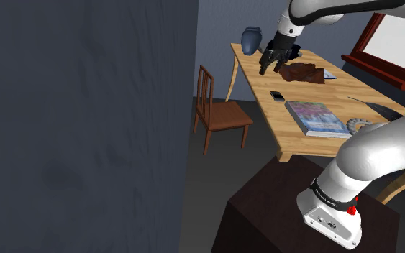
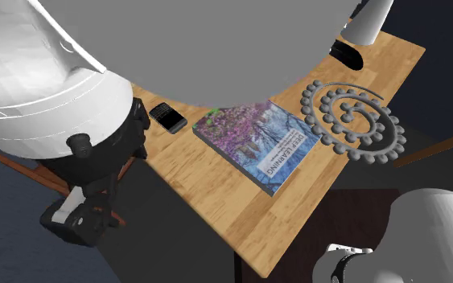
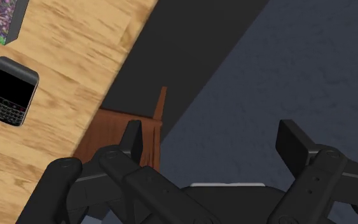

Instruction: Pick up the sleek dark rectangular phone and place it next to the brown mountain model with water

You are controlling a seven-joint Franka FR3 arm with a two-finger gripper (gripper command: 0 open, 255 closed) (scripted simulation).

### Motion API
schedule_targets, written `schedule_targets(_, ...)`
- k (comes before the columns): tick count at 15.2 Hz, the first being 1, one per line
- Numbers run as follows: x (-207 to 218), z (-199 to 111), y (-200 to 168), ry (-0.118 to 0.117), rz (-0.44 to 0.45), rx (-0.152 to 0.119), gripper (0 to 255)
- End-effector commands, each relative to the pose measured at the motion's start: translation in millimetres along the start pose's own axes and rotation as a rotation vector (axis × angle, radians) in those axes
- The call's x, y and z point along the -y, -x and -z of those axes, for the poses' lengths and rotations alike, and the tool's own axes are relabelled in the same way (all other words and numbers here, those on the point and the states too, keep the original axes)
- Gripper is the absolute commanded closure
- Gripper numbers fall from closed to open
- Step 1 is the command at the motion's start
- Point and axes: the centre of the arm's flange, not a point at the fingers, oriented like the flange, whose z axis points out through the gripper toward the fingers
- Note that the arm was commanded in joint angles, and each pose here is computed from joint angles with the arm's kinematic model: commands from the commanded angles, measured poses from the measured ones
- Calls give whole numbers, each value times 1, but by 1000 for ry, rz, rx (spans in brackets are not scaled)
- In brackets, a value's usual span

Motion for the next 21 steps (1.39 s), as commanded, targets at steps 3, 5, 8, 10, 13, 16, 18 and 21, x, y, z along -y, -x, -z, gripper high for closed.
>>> schedule_targets(3,-38,-32,-20,17,-68,19,0)
schedule_targets(5,-58,-47,-29,25,-101,28,0)
schedule_targets(8,-88,-69,-41,38,-151,42,0)
schedule_targets(10,-108,-84,-48,46,-185,52,0)
schedule_targets(13,-140,-105,-56,58,-235,66,0)
schedule_targets(16,-172,-127,-63,70,-285,80,0)
schedule_targets(18,-193,-141,-67,79,-319,90,0)
schedule_targets(21,-226,-162,-71,91,-369,104,0)
